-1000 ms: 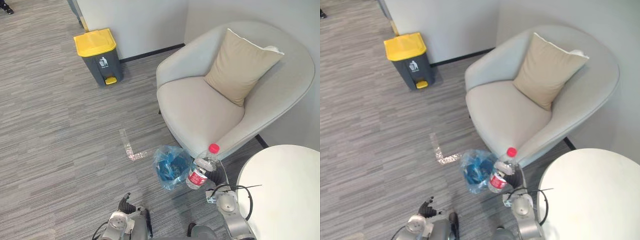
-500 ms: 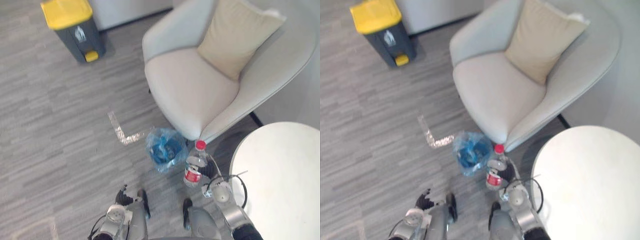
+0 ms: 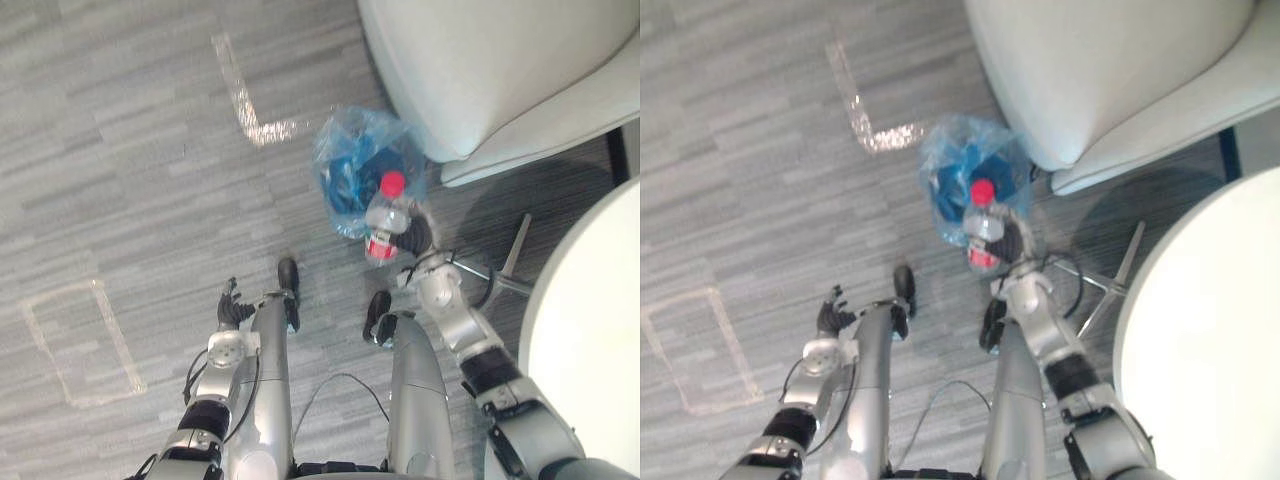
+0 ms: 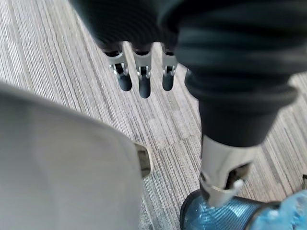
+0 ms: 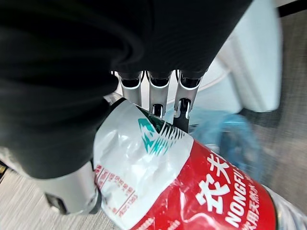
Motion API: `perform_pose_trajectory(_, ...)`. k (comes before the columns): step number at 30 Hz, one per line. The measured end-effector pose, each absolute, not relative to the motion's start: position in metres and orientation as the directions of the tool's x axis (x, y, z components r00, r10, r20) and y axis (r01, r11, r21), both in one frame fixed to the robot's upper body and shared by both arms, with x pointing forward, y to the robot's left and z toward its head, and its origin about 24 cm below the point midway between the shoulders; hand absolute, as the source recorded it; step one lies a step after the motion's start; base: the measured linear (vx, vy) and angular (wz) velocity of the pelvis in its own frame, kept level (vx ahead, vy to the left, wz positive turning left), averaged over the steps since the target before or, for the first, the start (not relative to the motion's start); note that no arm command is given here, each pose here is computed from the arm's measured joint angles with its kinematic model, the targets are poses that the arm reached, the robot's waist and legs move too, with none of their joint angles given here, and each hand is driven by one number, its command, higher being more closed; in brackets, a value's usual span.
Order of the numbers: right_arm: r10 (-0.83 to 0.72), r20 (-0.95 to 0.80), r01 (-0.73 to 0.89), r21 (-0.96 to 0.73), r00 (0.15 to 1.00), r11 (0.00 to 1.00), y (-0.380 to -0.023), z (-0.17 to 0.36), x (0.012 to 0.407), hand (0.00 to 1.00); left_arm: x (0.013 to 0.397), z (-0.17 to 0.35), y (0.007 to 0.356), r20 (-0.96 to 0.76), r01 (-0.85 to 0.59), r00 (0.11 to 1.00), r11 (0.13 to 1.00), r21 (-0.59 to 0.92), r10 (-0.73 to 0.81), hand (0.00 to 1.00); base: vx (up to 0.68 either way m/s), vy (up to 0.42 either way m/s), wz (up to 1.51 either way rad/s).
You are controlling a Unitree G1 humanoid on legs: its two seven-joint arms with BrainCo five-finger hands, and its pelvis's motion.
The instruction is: Gather rubbish on tea table into small bin, then transfer packed bag to large trash can.
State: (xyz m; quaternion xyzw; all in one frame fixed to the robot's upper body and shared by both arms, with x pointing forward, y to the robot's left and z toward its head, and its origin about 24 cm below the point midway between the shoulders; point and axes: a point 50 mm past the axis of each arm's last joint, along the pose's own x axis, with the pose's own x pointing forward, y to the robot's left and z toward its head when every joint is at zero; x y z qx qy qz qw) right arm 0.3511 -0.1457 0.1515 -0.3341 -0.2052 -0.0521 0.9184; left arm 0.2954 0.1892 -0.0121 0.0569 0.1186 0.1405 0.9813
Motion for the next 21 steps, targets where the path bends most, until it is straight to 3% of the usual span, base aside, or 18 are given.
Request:
perform_pose_trajectory(4, 0.031, 0.509, 0.307, -0.566, 0.860, 0.765, -0.146, 0.186, 0.359, 1.00, 0.303, 0.003, 0.187, -0.156, -0.279, 0.944, 0.955, 0.101, 0.292, 0.00, -0.02, -0.028, 0.09)
perform_pose_trajectory(21, -0.075, 0.687, 0.451, -0.388, 0.723, 0.804, -0.159, 0.235, 0.347, 1.00, 0.305, 0.005, 0.179, -0.155, -0.271, 0.948, 0.960, 0.074, 0.279, 0.00, 0.01, -0.026, 0.08)
